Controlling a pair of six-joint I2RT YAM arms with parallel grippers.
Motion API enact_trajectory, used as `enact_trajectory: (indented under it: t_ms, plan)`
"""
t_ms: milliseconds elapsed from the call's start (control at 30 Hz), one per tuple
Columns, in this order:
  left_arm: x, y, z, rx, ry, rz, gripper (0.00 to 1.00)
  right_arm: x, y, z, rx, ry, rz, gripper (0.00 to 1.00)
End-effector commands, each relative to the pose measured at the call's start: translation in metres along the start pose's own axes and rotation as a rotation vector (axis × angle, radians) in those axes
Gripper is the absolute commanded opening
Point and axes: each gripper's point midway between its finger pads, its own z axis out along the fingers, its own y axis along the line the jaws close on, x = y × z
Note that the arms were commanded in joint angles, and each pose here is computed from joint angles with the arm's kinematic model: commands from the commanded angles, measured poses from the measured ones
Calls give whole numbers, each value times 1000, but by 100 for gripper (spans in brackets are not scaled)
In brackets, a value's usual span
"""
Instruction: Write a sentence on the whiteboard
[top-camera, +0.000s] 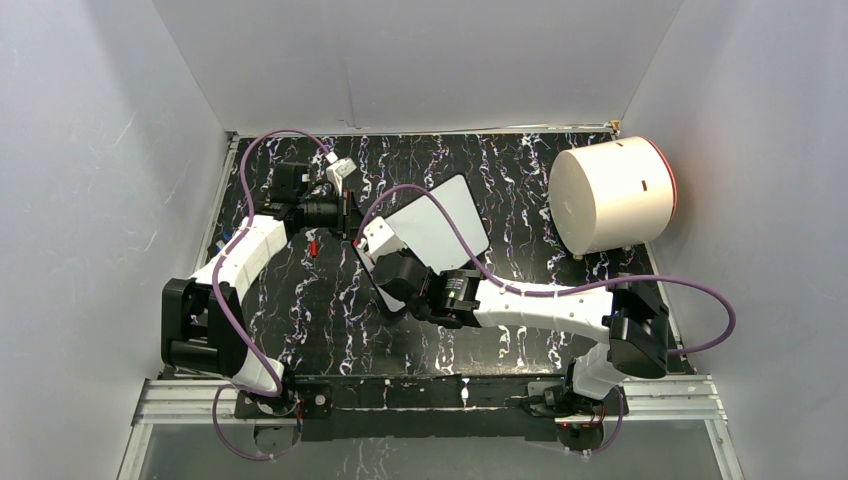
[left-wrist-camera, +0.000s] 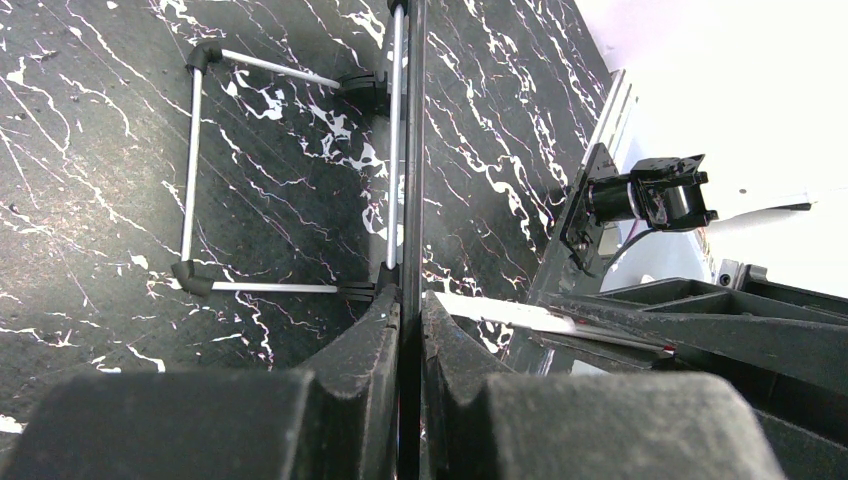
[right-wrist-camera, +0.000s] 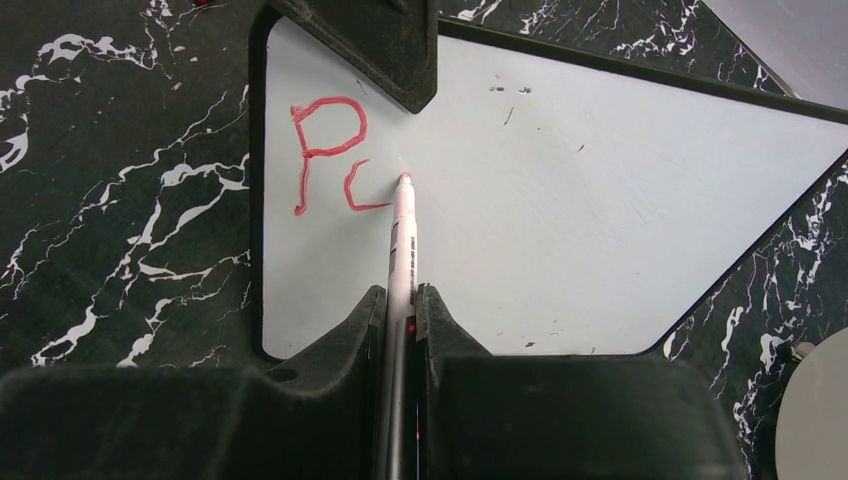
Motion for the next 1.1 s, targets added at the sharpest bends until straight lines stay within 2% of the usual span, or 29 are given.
enact_trajectory:
  t_ms: [0,1067]
  plan:
    - [22,5,7,-22,76,-63,0,-30,3,2,-15,-82,51,0]
    - [22,6,7,-33,78,-61,0,-34,6,-10,-85,-94,52,0]
